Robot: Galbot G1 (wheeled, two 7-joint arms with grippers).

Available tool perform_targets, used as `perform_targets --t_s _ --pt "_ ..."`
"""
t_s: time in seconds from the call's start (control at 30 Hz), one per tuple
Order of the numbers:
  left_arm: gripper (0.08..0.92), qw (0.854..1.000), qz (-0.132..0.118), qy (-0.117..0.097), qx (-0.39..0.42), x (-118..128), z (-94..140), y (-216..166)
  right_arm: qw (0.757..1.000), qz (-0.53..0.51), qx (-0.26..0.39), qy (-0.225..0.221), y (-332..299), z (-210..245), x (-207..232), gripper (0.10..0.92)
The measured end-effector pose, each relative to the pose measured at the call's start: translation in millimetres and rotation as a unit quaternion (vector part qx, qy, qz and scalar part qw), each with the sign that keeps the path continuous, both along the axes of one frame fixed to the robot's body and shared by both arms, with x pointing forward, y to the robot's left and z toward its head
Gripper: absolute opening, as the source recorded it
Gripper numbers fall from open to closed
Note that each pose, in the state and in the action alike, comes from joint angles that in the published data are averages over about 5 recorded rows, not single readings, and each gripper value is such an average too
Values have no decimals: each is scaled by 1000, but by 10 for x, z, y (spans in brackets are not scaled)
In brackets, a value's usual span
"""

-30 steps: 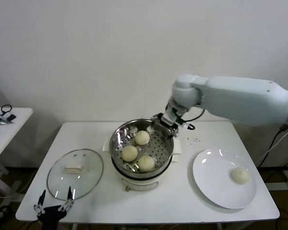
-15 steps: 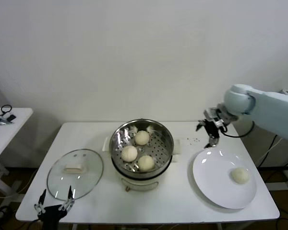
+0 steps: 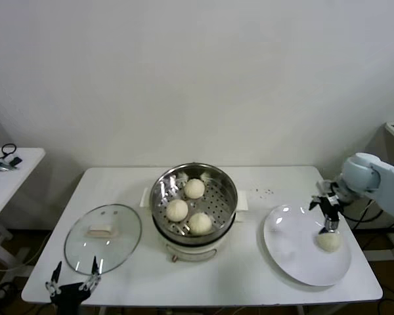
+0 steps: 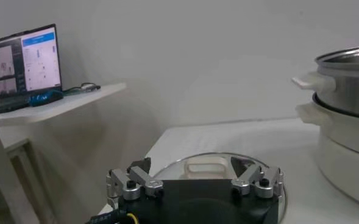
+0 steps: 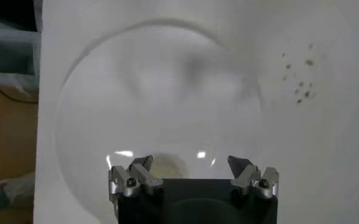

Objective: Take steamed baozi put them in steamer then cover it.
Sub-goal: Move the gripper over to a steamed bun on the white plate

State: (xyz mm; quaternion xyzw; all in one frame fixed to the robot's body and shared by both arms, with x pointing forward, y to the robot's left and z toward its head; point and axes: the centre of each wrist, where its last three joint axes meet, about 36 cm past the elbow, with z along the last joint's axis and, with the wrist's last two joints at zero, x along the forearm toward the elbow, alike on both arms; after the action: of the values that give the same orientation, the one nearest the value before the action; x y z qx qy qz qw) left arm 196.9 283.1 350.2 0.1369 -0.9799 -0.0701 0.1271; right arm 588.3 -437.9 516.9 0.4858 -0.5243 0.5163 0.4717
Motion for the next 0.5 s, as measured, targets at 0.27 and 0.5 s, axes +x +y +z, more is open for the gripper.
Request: perform_targets --t_s 0.27,0.5 --pt "823 1000 2 3 2 -16 -14 -6 999 -14 -25 16 -211 -337 -84 823" --pt "823 1000 2 4 5 -11 -23 -5 999 -13 -39 25 -258 -515 -77 823"
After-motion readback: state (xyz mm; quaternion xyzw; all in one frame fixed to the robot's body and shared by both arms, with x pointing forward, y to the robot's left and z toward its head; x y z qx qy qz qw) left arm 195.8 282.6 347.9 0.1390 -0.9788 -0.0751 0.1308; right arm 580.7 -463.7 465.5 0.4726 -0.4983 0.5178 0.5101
